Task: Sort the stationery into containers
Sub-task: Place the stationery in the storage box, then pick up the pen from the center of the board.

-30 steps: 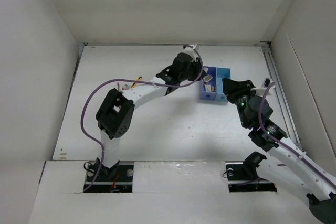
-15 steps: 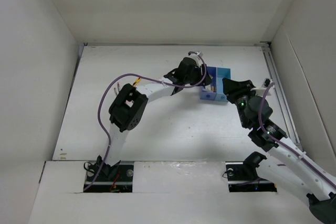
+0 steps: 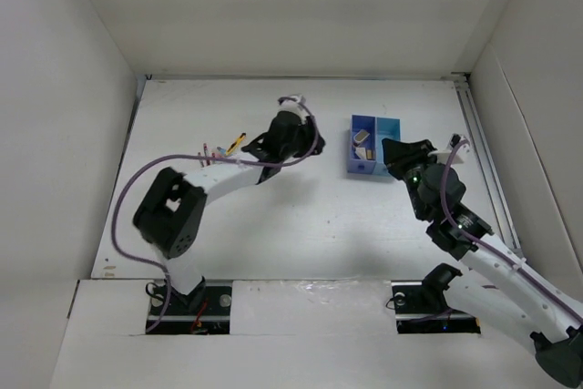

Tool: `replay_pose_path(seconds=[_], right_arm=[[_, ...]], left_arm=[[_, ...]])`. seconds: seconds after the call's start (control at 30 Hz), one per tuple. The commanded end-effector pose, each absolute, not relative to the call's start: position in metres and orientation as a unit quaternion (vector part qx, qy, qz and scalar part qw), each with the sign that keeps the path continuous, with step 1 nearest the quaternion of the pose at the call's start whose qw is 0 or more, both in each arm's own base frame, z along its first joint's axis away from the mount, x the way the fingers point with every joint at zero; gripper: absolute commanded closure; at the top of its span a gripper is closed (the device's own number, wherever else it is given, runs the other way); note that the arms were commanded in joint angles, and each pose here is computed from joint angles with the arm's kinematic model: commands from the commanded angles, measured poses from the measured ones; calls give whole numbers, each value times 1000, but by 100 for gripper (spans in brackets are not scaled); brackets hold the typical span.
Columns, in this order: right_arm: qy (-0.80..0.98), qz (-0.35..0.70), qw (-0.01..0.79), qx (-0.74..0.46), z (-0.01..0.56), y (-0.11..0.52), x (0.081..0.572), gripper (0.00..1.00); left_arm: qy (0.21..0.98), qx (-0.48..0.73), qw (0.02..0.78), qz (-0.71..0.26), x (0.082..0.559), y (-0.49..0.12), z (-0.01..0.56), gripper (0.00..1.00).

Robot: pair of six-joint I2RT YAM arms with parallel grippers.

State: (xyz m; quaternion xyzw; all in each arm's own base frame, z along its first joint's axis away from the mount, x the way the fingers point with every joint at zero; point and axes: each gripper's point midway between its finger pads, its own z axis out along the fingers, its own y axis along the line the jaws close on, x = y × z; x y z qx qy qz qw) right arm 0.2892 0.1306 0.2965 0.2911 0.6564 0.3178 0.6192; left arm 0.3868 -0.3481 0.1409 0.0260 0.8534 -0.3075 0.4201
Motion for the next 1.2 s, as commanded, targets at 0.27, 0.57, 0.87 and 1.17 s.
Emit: replay_pose_path(seconds=[0.27,0.57,0.87,1.17], right_arm=[[662,348,614,253,314,156,297,85],[679,343,606,234,307,167,303,69],[682,340,604,233,304,168,305,63],[692,337,597,228,298,174,309,63]], left_arm=[[828,-230,492,-138,374,-130,121,57],[822,-263,483,-147,381,-124,107,59],[833,-279,466,-108,394,-119,90,61],[835,-215,502,-73,439,-128,129,62]])
